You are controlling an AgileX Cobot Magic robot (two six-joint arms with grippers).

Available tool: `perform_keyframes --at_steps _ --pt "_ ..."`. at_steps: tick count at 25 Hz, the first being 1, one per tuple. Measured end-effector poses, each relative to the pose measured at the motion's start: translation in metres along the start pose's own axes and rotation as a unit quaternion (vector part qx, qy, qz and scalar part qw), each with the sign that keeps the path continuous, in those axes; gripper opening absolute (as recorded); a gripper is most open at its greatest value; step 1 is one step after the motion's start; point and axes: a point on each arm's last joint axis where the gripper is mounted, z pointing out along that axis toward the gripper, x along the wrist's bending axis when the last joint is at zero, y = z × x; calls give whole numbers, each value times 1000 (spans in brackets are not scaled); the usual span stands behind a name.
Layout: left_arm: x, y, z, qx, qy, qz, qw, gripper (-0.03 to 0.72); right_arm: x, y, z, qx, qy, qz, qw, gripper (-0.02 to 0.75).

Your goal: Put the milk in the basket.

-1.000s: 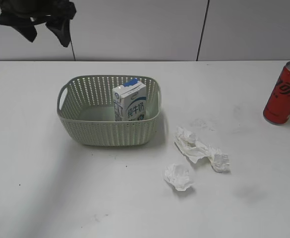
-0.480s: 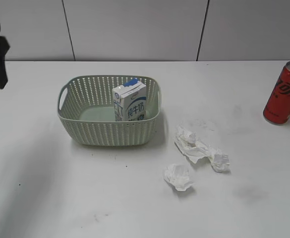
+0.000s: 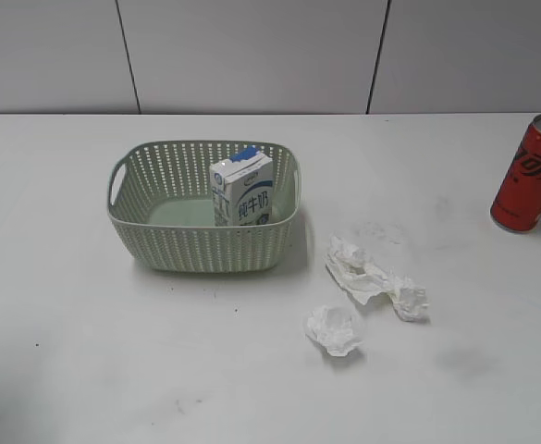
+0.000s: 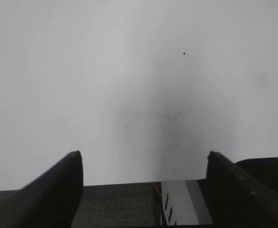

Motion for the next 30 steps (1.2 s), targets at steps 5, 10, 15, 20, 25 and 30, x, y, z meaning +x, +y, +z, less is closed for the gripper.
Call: perform_keyframes --at_steps 5,10,15,20,25,30 --pt "1 -42 -1 -34 0 1 999 589 0 0 0 0 0 0 1000 584" --pt "2 -79 4 -75 -1 3 997 589 0 0 0 0 0 0 1000 584" --pt "2 -107 11 -116 -4 4 993 589 0 0 0 0 0 0 1000 584" --pt "1 -119 -1 -187 -7 7 982 589 0 0 0 0 0 0 1000 584" --pt "1 -132 -9 -239 -8 10 971 589 0 0 0 0 0 0 1000 584" --pt "1 -146 -16 -290 -8 13 957 589 0 0 0 0 0 0 1000 584"
